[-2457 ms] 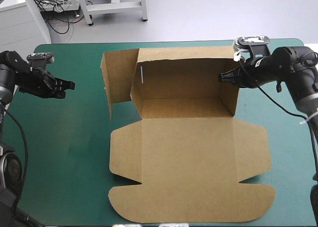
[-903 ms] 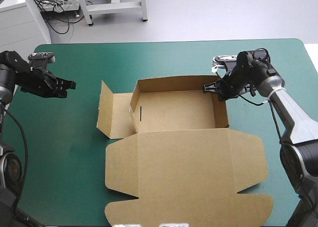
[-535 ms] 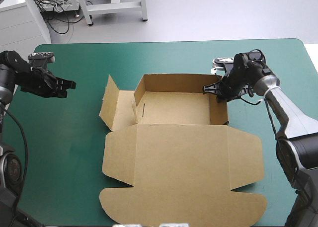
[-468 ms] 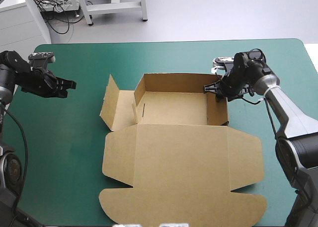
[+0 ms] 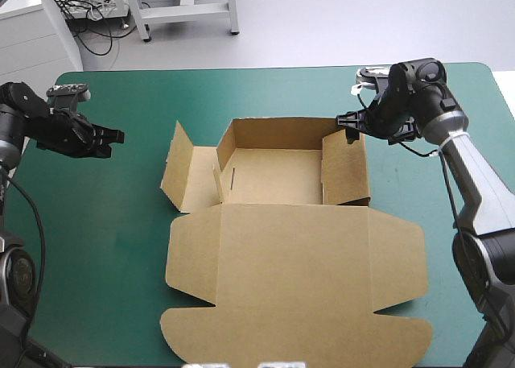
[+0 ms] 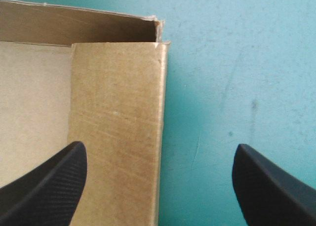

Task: Fold the box

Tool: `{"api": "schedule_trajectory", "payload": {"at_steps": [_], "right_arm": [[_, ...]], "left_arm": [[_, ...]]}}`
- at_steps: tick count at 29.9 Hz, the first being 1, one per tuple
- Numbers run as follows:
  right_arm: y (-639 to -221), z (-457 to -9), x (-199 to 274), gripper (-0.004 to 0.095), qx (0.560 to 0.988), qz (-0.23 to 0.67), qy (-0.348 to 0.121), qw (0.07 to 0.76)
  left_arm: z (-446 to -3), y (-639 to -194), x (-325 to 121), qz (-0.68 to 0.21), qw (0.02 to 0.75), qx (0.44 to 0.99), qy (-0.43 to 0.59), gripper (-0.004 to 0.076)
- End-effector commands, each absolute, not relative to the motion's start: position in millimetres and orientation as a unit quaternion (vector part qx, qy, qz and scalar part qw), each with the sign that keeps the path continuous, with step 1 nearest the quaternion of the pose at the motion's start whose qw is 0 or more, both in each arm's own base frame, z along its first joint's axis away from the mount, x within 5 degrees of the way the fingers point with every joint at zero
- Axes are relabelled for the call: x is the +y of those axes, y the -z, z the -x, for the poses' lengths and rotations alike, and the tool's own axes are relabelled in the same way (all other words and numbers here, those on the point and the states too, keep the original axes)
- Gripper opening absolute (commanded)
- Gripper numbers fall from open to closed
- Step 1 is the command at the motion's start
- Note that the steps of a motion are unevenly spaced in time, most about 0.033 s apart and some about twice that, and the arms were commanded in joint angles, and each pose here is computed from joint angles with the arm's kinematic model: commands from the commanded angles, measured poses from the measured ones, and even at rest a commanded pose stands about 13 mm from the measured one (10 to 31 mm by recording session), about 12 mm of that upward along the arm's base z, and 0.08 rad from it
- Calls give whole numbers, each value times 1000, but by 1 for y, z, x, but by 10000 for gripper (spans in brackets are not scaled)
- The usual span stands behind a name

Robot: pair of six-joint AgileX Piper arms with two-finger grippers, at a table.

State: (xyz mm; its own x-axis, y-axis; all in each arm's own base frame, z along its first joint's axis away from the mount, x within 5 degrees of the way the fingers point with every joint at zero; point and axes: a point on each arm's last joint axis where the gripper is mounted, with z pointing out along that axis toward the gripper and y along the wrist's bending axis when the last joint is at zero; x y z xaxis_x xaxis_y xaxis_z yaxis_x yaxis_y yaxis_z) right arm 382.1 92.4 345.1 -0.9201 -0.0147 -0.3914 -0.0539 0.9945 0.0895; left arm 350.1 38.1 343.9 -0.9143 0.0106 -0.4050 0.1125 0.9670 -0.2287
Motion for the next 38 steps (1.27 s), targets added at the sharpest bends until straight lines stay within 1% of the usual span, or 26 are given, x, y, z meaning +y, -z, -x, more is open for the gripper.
{"api": "schedule_trajectory", "payload": {"at_steps": [1,3,7,12,15,20,27,29,32,35,38], "right_arm": [[-384,-359,89,747,968,14,-79,239],[-384,-350,91,747,968,17,-85,234],[-368,-341,92,747,976,20,-65,208],[-345,-347,95,741,977,9,-64,205],[-329,-353,94,730,978,13,-45,204],[-309,-360,95,700,982,15,-35,183],[-291,-367,98,633,986,14,-37,163],[-289,-369,98,585,986,14,-37,165],[-285,-371,100,470,987,17,-39,157],[-279,-372,100,307,988,27,-35,148],[-278,-373,100,108,986,64,-30,149]], "left_arm": [[-338,-366,33,-38,219,965,140,-32],[-338,-365,33,-39,218,965,140,-32],[-338,-365,33,-39,217,965,140,-32],[-338,-366,32,-36,217,964,148,-32],[-338,-366,31,-35,219,962,157,-32],[-338,-367,30,-35,221,961,160,-32],[-339,-367,30,-34,225,961,159,-32],[-339,-367,30,-34,225,961,159,-32],[-339,-367,30,-24,223,961,161,-32],[-339,-367,30,-25,223,961,161,-32],[-338,-367,30,-26,218,962,163,-32]]}}
